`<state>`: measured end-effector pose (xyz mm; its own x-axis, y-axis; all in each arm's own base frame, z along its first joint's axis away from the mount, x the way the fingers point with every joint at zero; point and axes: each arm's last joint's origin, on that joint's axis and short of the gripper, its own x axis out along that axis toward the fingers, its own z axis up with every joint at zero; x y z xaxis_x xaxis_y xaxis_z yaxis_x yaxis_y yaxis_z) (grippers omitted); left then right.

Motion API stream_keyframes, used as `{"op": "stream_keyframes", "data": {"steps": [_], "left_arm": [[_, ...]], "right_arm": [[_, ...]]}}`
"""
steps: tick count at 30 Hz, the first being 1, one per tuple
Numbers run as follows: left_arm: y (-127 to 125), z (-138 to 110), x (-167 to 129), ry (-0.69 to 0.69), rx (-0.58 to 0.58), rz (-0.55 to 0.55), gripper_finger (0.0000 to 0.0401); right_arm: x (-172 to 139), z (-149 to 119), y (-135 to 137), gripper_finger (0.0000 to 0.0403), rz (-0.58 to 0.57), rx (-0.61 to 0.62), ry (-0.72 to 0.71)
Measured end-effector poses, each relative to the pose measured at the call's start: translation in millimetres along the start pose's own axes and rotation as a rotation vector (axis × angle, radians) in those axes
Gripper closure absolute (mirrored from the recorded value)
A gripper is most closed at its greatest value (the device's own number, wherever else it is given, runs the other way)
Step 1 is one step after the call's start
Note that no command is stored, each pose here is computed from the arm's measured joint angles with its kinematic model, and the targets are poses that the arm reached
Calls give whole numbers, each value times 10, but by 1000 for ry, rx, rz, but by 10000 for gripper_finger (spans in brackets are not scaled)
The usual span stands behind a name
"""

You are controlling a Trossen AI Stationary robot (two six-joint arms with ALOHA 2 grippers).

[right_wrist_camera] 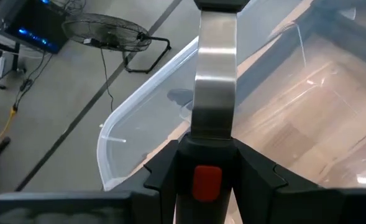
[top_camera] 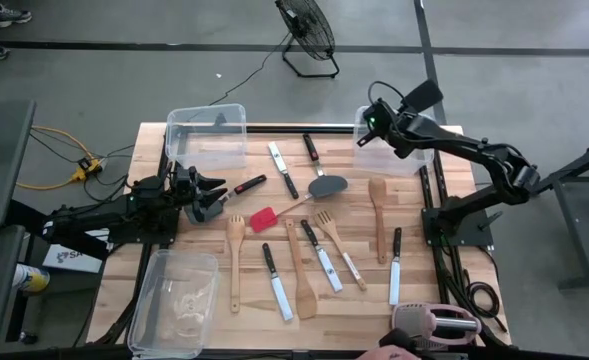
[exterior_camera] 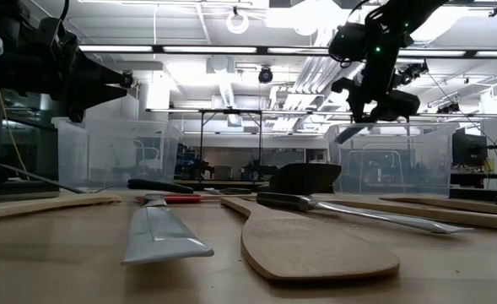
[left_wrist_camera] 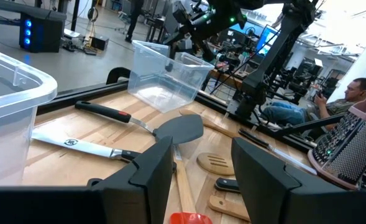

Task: Pick & Place Kitchen Items
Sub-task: Put the right black spatula into the top right transparent bin

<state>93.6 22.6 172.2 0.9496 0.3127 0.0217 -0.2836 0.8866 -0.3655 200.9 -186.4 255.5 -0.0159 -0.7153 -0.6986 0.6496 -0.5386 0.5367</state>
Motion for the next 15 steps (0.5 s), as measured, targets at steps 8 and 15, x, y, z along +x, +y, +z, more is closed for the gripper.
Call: {"op": "stream_keyframes", "data": {"steps": [8, 15], "left_arm": [[0, 1, 0, 0, 0, 0, 238], [0, 1, 0, 0, 0, 0, 238]], "right_arm": [[18, 22, -4, 272, -8, -3, -6], [18, 14, -5, 247, -8, -29, 20]]}}
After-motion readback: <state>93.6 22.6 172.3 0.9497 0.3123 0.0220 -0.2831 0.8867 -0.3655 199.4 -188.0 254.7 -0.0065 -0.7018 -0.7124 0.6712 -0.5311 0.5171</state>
